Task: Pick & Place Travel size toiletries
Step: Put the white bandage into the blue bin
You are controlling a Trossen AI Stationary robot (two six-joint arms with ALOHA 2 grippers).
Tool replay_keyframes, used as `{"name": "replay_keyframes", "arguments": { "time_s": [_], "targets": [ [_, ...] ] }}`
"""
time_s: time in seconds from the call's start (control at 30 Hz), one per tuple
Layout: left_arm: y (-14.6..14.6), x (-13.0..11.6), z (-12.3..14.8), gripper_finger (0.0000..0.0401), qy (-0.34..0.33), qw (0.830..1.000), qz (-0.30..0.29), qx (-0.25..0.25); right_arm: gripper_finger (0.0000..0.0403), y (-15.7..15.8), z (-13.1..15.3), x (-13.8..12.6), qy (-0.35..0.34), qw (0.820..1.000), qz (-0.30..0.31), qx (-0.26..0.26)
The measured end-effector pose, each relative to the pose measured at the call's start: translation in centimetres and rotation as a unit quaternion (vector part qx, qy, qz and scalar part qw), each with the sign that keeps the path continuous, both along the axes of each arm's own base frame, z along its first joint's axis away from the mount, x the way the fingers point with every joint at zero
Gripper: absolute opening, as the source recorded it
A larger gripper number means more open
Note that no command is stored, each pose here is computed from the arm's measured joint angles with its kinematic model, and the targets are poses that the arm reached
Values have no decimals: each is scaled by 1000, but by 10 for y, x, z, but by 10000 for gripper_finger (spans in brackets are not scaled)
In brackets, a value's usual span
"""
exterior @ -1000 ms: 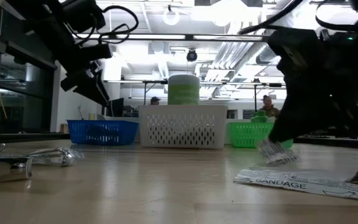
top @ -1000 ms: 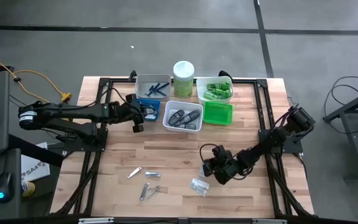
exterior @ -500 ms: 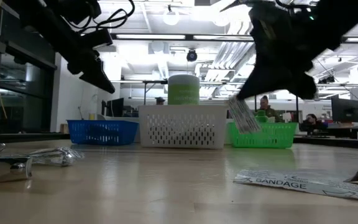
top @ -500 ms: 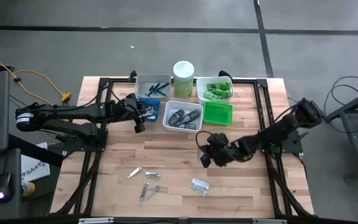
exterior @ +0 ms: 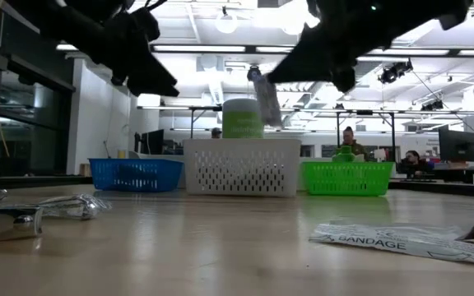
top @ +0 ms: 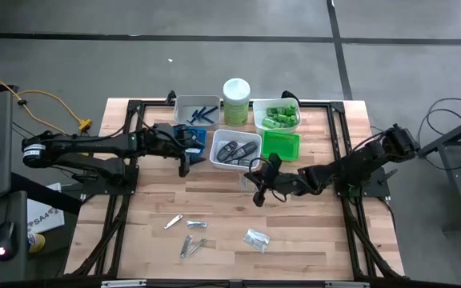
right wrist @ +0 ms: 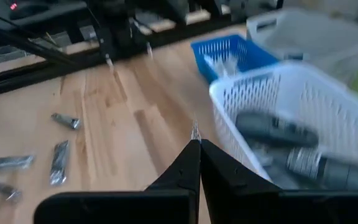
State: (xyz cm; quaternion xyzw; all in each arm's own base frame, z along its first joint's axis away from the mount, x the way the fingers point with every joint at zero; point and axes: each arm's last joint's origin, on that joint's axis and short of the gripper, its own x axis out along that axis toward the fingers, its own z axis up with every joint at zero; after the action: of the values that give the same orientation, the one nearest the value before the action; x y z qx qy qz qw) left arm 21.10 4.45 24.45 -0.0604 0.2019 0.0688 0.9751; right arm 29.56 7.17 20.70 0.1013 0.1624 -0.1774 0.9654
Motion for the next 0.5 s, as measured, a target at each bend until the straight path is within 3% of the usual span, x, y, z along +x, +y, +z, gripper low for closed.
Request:
{"name": "replay_keyframes", "arguments": {
  "time_s": [0.2, 0.5],
  "targets": [
    [-9, 17, 0, 285, -45, 998, -41, -17, 3, -10, 10, 8, -37, 997, 14, -62],
    [-15, 36, -1, 289, -99, 993, -57, -24, 3, -20, 21, 13, -73, 991, 27, -107]
  ]
}}
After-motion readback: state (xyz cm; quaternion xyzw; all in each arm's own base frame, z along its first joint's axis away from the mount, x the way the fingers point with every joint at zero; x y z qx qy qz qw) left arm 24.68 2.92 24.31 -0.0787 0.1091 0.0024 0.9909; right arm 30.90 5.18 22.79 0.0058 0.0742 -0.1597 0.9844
